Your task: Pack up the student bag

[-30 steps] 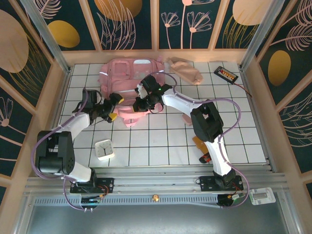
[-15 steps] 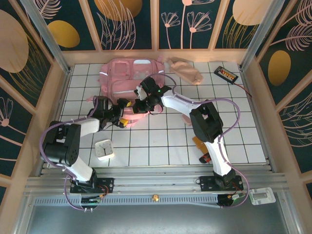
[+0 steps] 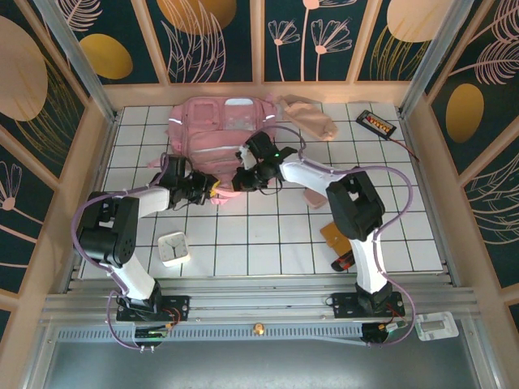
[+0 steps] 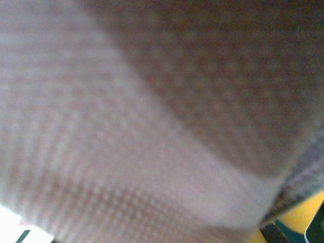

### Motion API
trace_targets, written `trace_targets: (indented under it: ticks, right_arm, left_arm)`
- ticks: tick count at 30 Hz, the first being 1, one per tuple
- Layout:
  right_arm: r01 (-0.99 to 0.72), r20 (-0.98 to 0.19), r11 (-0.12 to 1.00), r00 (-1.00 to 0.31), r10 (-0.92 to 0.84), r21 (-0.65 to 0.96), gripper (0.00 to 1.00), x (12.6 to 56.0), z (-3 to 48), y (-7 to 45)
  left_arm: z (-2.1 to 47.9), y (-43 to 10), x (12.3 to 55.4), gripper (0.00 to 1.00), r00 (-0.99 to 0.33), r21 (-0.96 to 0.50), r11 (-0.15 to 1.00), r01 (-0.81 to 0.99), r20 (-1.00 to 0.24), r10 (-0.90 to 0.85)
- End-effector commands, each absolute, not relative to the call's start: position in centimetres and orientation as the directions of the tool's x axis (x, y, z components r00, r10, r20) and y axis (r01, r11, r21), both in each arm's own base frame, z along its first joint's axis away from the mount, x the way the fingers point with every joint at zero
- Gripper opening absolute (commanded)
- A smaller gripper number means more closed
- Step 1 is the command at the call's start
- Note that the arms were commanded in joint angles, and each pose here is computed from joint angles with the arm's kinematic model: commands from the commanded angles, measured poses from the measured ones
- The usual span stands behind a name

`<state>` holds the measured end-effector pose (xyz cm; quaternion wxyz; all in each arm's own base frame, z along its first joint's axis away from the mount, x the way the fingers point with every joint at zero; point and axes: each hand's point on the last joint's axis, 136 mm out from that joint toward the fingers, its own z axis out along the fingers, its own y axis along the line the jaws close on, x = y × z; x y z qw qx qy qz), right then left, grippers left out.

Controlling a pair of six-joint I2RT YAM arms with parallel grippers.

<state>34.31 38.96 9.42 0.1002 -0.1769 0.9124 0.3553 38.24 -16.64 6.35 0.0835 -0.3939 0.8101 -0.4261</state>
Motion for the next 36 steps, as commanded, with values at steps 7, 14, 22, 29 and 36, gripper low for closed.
trace_targets:
  ticks: [7, 14, 22, 29, 36]
  right_arm:
    - [-0.3, -0.348, 0.815, -0.929, -0.131, 0.496, 0.0, 39.5, 10.9, 29.1]
    - [-0.226, -0.408, 0.886, -0.912, -0.046, 0.406, 0.0, 44.8, 10.4, 24.4]
    - [-0.196, -0.504, 0.924, -0.864, -0.004, 0.329, 0.0, 50.4, 10.3, 21.2]
    - [-0.155, -0.548, 0.938, -0.835, 0.043, 0.309, 0.0, 53.5, 9.6, 18.9]
    - [-0.197, -0.58, 0.933, -0.815, 0.015, 0.3, 0.0, 53.9, 9.8, 18.8]
  left_arm:
    - [7.2, -13.8, 37.6, 0.06, -0.794, -0.69, 0.581, -0.433, -0.013, -0.608]
    - [9.3, -11.8, 36.8, 0.06, -0.836, -0.66, 0.669, -0.342, -0.111, -0.537]
    - [10.7, -11.0, 36.2, 0.06, -0.882, -0.65, 0.72, -0.242, -0.161, -0.442]
    - [10.5, -10.6, 34.9, 0.06, -0.896, -0.63, 0.743, -0.226, -0.164, -0.412]
    - [8.8, -9.4, 33.1, 0.05, -0.911, -0.572, 0.782, -0.249, -0.136, -0.389]
